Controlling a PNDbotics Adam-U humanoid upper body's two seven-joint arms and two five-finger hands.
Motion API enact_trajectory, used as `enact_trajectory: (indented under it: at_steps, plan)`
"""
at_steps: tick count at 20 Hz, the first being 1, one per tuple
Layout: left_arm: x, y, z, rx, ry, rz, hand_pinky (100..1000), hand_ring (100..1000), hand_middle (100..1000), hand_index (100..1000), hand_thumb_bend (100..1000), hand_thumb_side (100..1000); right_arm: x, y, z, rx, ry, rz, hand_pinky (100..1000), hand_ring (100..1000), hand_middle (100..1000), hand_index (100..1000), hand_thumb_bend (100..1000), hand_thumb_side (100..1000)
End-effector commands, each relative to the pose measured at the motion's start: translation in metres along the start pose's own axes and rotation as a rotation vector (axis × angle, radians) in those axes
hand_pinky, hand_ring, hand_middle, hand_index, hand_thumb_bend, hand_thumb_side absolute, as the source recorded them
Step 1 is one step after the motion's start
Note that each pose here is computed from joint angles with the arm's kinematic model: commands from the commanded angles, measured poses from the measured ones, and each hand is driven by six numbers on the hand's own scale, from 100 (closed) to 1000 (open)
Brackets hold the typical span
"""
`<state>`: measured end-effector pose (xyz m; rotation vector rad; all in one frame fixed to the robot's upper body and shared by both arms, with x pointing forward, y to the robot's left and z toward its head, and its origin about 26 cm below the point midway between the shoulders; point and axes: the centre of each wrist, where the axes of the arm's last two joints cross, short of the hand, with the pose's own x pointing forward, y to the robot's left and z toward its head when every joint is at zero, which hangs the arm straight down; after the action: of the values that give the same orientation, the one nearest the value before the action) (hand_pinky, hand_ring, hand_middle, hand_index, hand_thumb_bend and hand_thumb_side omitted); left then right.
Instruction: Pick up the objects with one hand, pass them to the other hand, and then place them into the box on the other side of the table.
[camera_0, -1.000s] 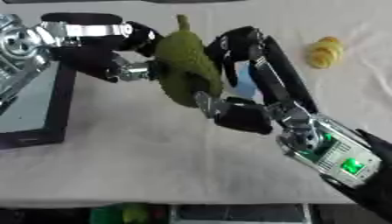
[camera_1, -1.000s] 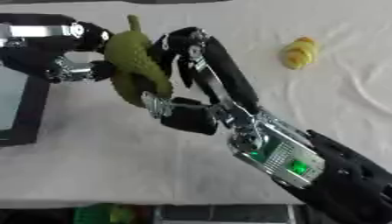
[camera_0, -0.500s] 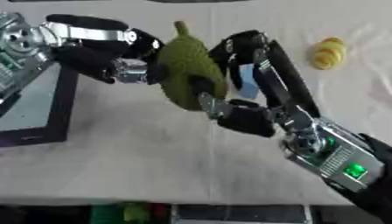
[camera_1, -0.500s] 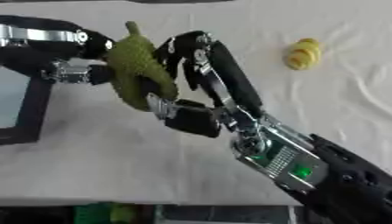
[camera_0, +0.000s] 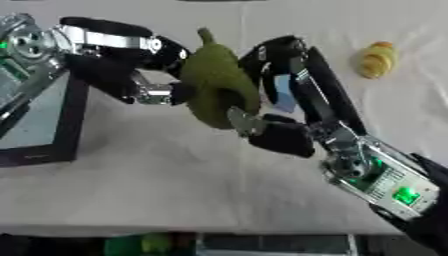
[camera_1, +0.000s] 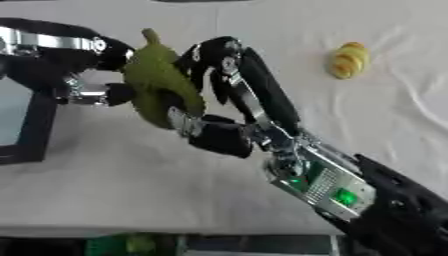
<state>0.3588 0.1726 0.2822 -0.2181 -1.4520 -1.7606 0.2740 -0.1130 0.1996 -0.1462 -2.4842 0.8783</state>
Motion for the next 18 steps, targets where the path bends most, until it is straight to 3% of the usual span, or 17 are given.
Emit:
enact_trajectory:
  at_steps: [1,10,15,18]
  plan:
    - [0.007,0.006,-0.001,0.026,0.001,-0.028,970,888,825,872,196,626,0.005,-0.006,-0.006,-0.011,-0.021,0.0,154,443,302,426,100,100]
    - [0.01,0.004,-0.011,0.058,-0.034,-0.014,953,881,823,858,163,622,0.006,-0.006,-0.009,-0.004,-0.03,-0.014,151,441,301,425,100,100]
    - [0.008,0.002,-0.014,0.077,-0.05,0.015,923,850,797,764,120,592,0.006,-0.006,-0.009,-0.006,-0.023,-0.012,149,440,300,424,100,100]
    - [0.006,0.001,-0.015,0.104,-0.053,0.04,880,799,741,688,100,509,0.006,-0.006,-0.008,-0.009,-0.013,-0.012,147,440,299,424,100,100]
